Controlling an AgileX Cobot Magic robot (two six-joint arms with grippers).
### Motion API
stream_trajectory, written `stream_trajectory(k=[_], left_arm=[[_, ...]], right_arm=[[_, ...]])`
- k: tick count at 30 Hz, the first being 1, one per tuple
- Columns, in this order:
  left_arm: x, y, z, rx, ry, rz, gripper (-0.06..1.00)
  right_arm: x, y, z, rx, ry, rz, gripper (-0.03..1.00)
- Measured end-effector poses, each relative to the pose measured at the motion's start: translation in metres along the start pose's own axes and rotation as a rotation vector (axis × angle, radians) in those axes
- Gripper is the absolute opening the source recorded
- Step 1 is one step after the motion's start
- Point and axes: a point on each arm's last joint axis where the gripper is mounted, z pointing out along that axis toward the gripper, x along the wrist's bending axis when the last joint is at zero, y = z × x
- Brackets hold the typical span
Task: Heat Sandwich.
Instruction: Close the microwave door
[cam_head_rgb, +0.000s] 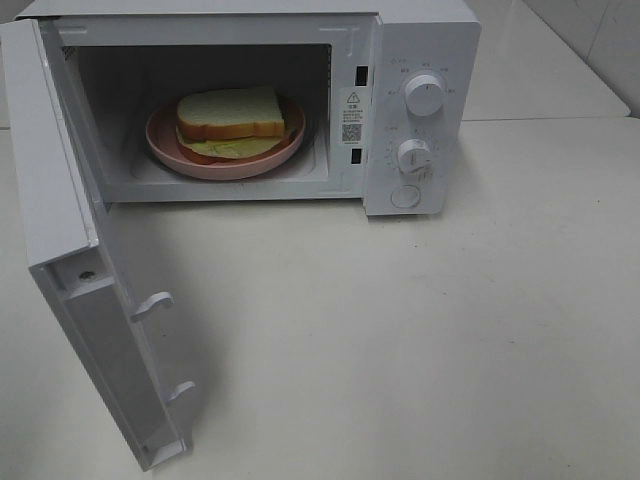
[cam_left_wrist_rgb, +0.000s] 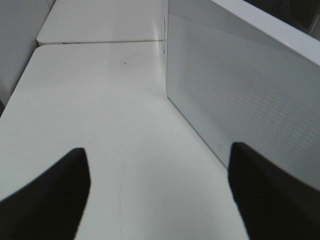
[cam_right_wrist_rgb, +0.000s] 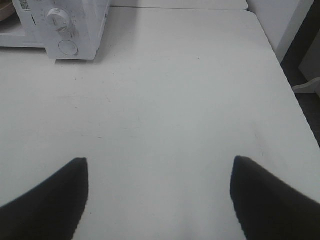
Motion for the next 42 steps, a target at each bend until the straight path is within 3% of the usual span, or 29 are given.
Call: stream_trajectory(k=[1,2,4,5,6,9,18,28,40,42], left_arm=[[0.000,0.001,0.004,0.016,0.000,-0.001,0.56],[0.000,0.001,0.004,0.016,0.000,-0.001,0.56],[0.001,0.002,0.012,0.043,0.001,-0.003,0.40],[0.001,0.005,0.020,0.060,0.002,-0.006,0.24],[0.001,0.005,0.020,0.060,0.002,-0.006,0.24],[0.003,0.011,0.037,0.081,0.006,-0.010,0.01],[0.006,0.024,0.073,0.013,0.024,-0.016,0.00],[0.012,0.009,0.122,-0.133,0.060,-0.017,0.00],[0.016,0.001,0.172,-0.176,0.080,-0.055,0.00],[0.015,-0.001,0.183,-0.206,0.058,-0.057,0.00]], right_arm=[[0.000,0.000,0.000,0.000,0.000,0.000,0.76],[0.000,0.000,0.000,0.000,0.000,0.000,0.76],[0.000,0.000,0.000,0.000,0.000,0.000,0.76],[0.000,0.000,0.000,0.000,0.000,0.000,0.76],[0.000,0.000,0.000,0.000,0.000,0.000,0.76],[0.000,0.000,0.000,0.000,0.000,0.000,0.76],[0.000,0.000,0.000,0.000,0.000,0.000,0.76],[0.000,0.000,0.000,0.000,0.000,0.000,0.76],[0.000,0.000,0.000,0.000,0.000,0.000,0.76],[0.000,0.000,0.000,0.000,0.000,0.000,0.76]])
